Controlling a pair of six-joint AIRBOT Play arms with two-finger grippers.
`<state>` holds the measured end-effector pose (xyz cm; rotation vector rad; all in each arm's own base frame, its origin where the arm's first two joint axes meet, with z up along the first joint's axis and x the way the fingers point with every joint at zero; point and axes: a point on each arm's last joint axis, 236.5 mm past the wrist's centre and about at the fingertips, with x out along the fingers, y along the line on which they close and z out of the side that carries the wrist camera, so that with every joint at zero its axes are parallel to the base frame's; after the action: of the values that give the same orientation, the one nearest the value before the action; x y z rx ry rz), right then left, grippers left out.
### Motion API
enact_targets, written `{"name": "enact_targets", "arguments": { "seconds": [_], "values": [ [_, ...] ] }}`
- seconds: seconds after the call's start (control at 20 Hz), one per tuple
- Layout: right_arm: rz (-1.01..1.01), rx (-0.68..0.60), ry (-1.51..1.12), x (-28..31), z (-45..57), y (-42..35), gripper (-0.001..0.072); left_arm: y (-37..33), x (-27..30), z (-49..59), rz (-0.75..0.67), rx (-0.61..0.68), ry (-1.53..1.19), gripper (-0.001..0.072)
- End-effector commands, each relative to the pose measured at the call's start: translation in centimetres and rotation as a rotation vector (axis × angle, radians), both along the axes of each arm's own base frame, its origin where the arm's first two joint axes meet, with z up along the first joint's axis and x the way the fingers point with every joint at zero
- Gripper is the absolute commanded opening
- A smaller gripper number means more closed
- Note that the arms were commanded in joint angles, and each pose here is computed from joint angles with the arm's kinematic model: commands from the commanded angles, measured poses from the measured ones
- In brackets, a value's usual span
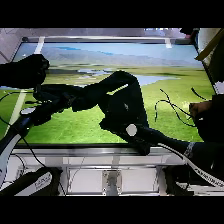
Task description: Fold the clothes and pants, and hang the long-sleeved shirts on hangers.
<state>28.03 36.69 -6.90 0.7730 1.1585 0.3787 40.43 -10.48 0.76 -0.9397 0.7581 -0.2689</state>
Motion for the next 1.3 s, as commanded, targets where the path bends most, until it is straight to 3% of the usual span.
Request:
{"name": "enact_targets", "arguments": {
  "seconds": [0.0,0.05,0.1,0.2,0.25,0.4,0.5,0.7,0.85,1.1,1.25],
  "values": [
    [-0.083,0.022,-0.053,2.0,0.7,-0.4,0.0268,0.0,0.0,0.0,0.001,0.001,-0.001,0.0020],
    [-0.089,0.018,-0.049,2.2,0.4,-0.6,0.0146,0.1,0.0,0.0,0.001,0.000,-0.001,0.0020],
    [-0.093,0.010,-0.042,2.3,-0.1,-0.8,0.0111,0.1,0.0,0.0,0.001,0.001,-0.001,0.0020],
    [-0.104,-0.001,-0.015,2.3,-1.1,-1.1,0.0102,0.1,0.0,0.0,0.001,0.001,-0.001,0.0021],
    [-0.106,-0.004,-0.011,2.3,-1.3,-1.1,0.0053,0.1,0.0,0.1,0.000,0.001,-0.003,0.0020],
    [-0.105,0.011,-0.112,3.6,1.2,-1.2,0.0051,1.3,0.2,1.9,-0.014,0.070,-0.095,0.0019],
    [-0.062,0.015,-0.220,4.7,5.0,-2.1,0.0051,4.9,0.3,5.0,0.059,0.122,-0.177,0.0018],
    [0.018,0.003,-0.492,5.3,16.7,-7.3,0.0050,14.4,-3.6,11.7,0.235,0.389,-0.303,0.0017],
    [-0.016,0.010,-0.693,3.4,25.8,-12.9,0.0050,19.7,-7.9,18.6,0.387,0.658,-0.378,0.0017],
    [-0.107,-0.063,-0.913,-3.5,35.6,-21.8,0.0049,19.7,-11.9,32.9,0.416,1.006,-0.546,0.0018],
    [-0.251,-0.205,-0.982,-8.7,40.4,-28.8,0.0049,22.3,-15.5,40.1,0.542,1.209,-0.512,0.0017]
  ]
}}
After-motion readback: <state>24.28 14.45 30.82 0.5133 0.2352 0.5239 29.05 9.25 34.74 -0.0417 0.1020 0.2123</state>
